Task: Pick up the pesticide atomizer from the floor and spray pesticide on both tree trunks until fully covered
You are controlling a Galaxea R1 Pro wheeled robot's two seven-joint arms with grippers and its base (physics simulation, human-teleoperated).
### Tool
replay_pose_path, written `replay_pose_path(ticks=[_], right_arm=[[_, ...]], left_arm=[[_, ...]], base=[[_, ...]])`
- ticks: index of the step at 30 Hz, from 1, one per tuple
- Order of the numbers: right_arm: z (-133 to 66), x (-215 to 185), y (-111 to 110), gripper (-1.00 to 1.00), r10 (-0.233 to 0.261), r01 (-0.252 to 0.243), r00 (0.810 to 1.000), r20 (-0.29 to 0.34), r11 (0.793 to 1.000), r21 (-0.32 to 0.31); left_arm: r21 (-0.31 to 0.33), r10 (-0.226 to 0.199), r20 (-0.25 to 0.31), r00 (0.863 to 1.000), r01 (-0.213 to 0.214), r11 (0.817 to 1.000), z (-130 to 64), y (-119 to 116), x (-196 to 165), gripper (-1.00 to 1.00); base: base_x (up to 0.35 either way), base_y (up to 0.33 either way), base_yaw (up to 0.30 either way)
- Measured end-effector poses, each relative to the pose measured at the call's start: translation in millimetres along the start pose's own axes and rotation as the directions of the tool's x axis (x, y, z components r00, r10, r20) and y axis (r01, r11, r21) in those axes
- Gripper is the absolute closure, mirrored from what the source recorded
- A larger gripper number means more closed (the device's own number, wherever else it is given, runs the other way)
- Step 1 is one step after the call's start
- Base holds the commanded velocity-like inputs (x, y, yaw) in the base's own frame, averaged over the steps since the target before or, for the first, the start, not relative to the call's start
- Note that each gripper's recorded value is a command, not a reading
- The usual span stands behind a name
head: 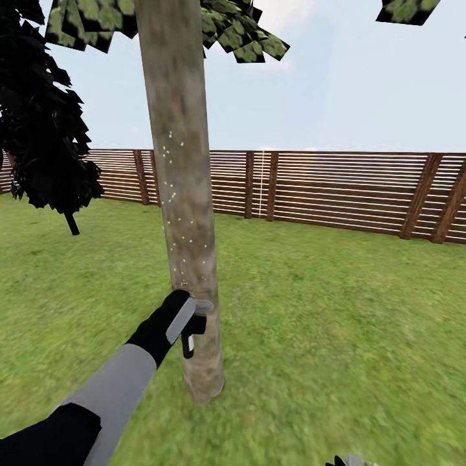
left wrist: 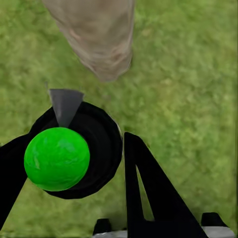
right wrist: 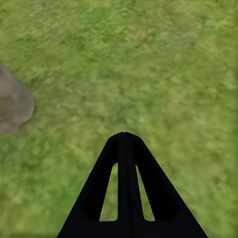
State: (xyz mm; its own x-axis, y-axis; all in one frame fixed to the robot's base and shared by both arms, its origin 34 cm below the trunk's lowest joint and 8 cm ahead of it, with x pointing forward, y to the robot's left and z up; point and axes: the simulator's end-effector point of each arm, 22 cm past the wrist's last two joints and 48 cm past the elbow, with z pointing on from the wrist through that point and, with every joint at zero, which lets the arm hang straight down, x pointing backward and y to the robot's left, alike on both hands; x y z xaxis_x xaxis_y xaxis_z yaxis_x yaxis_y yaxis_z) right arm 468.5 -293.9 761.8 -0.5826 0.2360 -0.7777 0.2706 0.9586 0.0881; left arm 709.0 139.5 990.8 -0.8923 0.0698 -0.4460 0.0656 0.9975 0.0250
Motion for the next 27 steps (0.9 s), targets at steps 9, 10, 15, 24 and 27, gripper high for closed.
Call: replay_pose_path(ticks=[9, 10, 15, 24, 27], right_arm=[[0.1, -0.5, 4.1, 1.0, -0.009, 0.009, 1.0, 0.001, 1.0, -0.01], [0.1, -0.4, 5.2, 1.0, -0.011, 0.011, 1.0, 0.001, 1.0, -0.012], [0.1, -0.7, 6.4, 1.0, -0.012, 0.012, 1.0, 0.001, 1.0, -0.015], [0.0, -0.4, 5.6, 1.0, -0.01, 0.01, 1.0, 0.001, 1.0, -0.013], [0.1, -0.6, 5.3, 1.0, -0.008, 0.008, 1.0, 0.001, 1.0, -0.012]], left_arm=[[-0.009, -0.054, 0.008, 0.998, 0.054, 0.998, 33.4, 6.6, 44.1, 1.0], [-0.013, -0.058, 0.014, 0.998, 0.058, 0.998, 34.6, 9.2, 44.3, 1.0], [-0.011, -0.086, 0.051, 0.995, 0.087, 0.996, 39.0, 11.4, 43.0, 1.0], [0.019, -0.094, 0.046, 0.995, 0.093, 0.995, 41.5, 5.5, 45.7, 1.0], [0.022, -0.094, 0.042, 0.995, 0.093, 0.995, 42.5, 4.7, 48.0, 1.0]], base=[[0.0, 0.166, -0.1], [0.0, 0.322, -0.267], [0.0, 0.33, -0.282], [0.038, 0.337, -0.286], [0.007, 0.349, -0.186]])
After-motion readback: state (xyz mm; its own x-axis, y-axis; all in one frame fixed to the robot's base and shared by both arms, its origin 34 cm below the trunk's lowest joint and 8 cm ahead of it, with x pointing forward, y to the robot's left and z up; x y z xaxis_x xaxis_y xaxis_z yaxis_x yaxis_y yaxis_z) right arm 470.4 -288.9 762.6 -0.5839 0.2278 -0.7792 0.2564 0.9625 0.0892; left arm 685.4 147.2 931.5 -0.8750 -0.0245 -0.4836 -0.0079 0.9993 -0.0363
